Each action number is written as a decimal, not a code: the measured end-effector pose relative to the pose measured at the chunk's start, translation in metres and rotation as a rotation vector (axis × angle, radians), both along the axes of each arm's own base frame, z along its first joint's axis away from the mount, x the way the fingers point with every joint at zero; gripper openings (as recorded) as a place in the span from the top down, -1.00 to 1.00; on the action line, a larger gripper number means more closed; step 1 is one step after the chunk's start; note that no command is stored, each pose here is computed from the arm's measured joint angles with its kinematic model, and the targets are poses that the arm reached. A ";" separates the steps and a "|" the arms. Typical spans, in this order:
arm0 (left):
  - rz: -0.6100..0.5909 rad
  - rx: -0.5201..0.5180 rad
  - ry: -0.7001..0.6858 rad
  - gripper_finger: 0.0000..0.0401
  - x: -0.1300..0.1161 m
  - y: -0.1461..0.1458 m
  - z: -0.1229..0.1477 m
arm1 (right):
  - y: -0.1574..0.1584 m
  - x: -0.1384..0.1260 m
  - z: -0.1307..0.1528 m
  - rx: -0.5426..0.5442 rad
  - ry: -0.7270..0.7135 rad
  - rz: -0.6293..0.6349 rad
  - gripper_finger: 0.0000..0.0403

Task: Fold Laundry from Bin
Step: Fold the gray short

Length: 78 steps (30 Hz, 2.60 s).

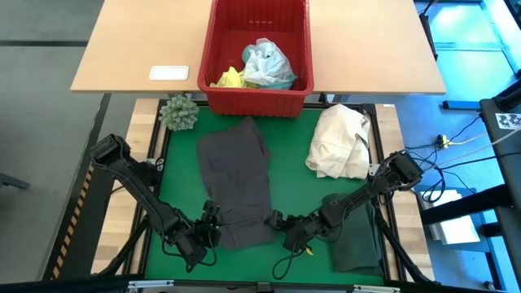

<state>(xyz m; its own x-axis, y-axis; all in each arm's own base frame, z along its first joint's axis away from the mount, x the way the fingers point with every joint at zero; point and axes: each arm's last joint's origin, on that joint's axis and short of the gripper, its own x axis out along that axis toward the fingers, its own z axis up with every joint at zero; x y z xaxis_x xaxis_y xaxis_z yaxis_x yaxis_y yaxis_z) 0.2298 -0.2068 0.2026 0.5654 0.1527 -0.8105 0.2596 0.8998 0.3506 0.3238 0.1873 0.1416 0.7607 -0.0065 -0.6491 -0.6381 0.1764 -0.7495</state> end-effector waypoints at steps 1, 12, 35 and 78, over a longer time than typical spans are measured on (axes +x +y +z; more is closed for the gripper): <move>0.000 0.007 0.007 0.34 -0.001 0.001 0.000 | 0.001 0.001 0.001 0.006 -0.011 0.012 -0.74; 0.016 0.012 0.012 0.34 0.000 0.004 -0.003 | -0.009 0.012 -0.009 0.114 0.011 0.002 -0.55; 0.080 -0.030 0.068 0.34 -0.005 0.006 -0.005 | -0.010 0.023 -0.028 0.153 -0.027 -0.052 0.58; 0.253 -0.092 -0.124 0.34 -0.037 -0.018 -0.011 | -0.008 0.031 -0.014 0.485 -0.203 -0.327 0.85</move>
<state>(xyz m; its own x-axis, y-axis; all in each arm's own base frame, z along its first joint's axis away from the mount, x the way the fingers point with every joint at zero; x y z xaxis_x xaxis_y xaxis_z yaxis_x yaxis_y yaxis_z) 0.1924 -0.2248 0.1912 0.6145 0.2305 -0.7545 -0.0163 0.9599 0.2800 0.3544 0.1789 0.1276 0.8776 -0.0005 -0.4793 -0.3467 0.6899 -0.6355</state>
